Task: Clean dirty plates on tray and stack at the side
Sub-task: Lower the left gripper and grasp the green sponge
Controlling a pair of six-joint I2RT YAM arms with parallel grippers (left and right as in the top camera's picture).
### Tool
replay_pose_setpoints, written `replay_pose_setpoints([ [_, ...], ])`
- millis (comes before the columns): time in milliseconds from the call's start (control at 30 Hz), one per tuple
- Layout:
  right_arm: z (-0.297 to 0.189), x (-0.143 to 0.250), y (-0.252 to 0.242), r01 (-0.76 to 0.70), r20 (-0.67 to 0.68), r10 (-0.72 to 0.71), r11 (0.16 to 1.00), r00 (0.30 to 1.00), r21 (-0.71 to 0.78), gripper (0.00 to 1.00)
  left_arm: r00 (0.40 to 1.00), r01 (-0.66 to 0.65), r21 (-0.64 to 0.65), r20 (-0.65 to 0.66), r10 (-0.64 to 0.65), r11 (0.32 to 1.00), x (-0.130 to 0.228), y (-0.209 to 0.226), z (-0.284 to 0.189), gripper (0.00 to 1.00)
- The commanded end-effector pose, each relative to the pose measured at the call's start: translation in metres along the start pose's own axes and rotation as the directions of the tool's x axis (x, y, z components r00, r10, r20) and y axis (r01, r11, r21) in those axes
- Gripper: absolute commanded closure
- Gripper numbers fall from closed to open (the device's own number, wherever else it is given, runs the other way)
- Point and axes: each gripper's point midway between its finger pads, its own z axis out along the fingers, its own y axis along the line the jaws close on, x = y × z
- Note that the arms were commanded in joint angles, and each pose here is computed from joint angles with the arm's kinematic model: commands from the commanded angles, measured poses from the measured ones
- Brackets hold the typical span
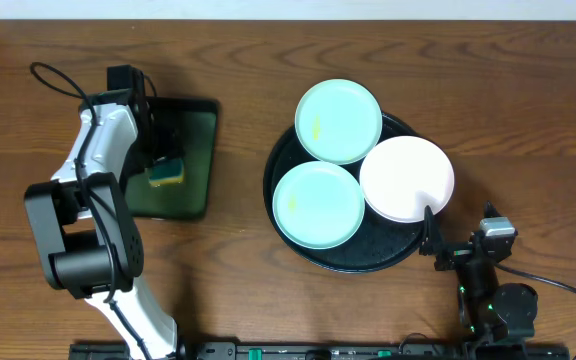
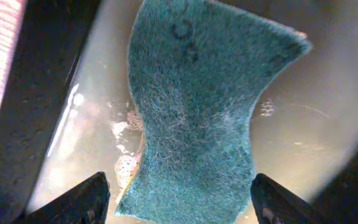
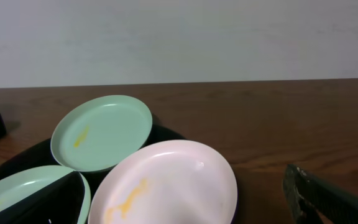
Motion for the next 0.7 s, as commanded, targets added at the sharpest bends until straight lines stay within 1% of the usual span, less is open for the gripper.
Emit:
replay_pose_setpoints([
  [0, 0.000, 0.001, 0.002, 0.013, -0.004, -0.013, 1.000, 1.000, -0.007, 0.01, 0.998, -0.008, -0.018, -0.056, 0.007, 1.000, 0.010, 0.004, 0.018, 0.26],
  [67, 0.000, 0.001, 0.002, 0.013, -0.004, -0.013, 1.000, 1.000, -0.007, 0.01, 0.997, -0.009, -0.022, -0.072, 0.007, 1.000, 0.012, 0.005, 0.024, 0.26],
  [100, 0.000, 0.002, 0.002, 0.013, -0.004, -0.013, 1.000, 1.000, -0.007, 0.01, 0.997, -0.009, -0.023, -0.077, 0.007, 1.000, 0.013, 0.005, 0.025, 0.31],
  [200, 0.000, 0.002, 0.002, 0.013, -0.004, -0.013, 1.000, 1.000, -0.007, 0.01, 0.996, -0.009, -0.026, -0.088, 0.007, 1.000, 0.016, 0.006, 0.026, 0.64],
  [233, 0.000, 0.002, 0.002, 0.013, -0.004, -0.013, 1.000, 1.000, -0.007, 0.01, 0.996, -0.009, -0.027, -0.091, 0.007, 1.000, 0.017, 0.006, 0.026, 0.72],
  [300, 0.000, 0.002, 0.002, 0.013, -0.004, -0.013, 1.000, 1.000, -0.007, 0.01, 0.995, -0.009, -0.029, -0.101, 0.006, 1.000, 0.019, 0.006, 0.026, 0.81],
  [333, 0.000, 0.001, 0.002, 0.013, -0.004, -0.013, 1.000, 1.000, -0.007, 0.01, 0.995, -0.009, -0.030, -0.104, 0.006, 0.999, 0.020, 0.007, 0.026, 0.90],
  [367, 0.000, 0.002, 0.002, 0.013, -0.004, -0.013, 1.000, 1.000, -0.007, 0.01, 0.994, -0.010, -0.031, -0.105, 0.006, 0.999, 0.020, 0.007, 0.026, 0.92],
  [500, 0.000, 0.002, 0.002, 0.013, -0.004, -0.013, 1.000, 1.000, -0.007, 0.01, 0.995, -0.009, -0.029, -0.100, 0.006, 1.000, 0.019, 0.006, 0.026, 0.93],
  [533, 0.000, 0.002, 0.002, 0.013, -0.004, -0.013, 1.000, 1.000, -0.007, 0.01, 0.996, -0.009, -0.028, -0.094, 0.006, 1.000, 0.017, 0.006, 0.026, 0.92],
  [567, 0.000, 0.002, 0.002, 0.013, -0.004, -0.013, 1.000, 1.000, -0.007, 0.01, 0.996, -0.009, -0.027, -0.087, 0.007, 1.000, 0.016, 0.006, 0.026, 0.84],
  [633, 0.000, 0.001, 0.002, 0.013, -0.004, -0.013, 1.000, 1.000, -0.007, 0.01, 0.998, -0.009, -0.029, -0.065, 0.007, 1.000, 0.010, 0.006, 0.027, 0.33],
  [667, 0.000, 0.001, 0.002, 0.013, -0.004, -0.013, 1.000, 1.000, -0.007, 0.01, 0.999, -0.009, -0.029, -0.049, 0.007, 1.000, 0.007, 0.005, 0.027, 0.22],
])
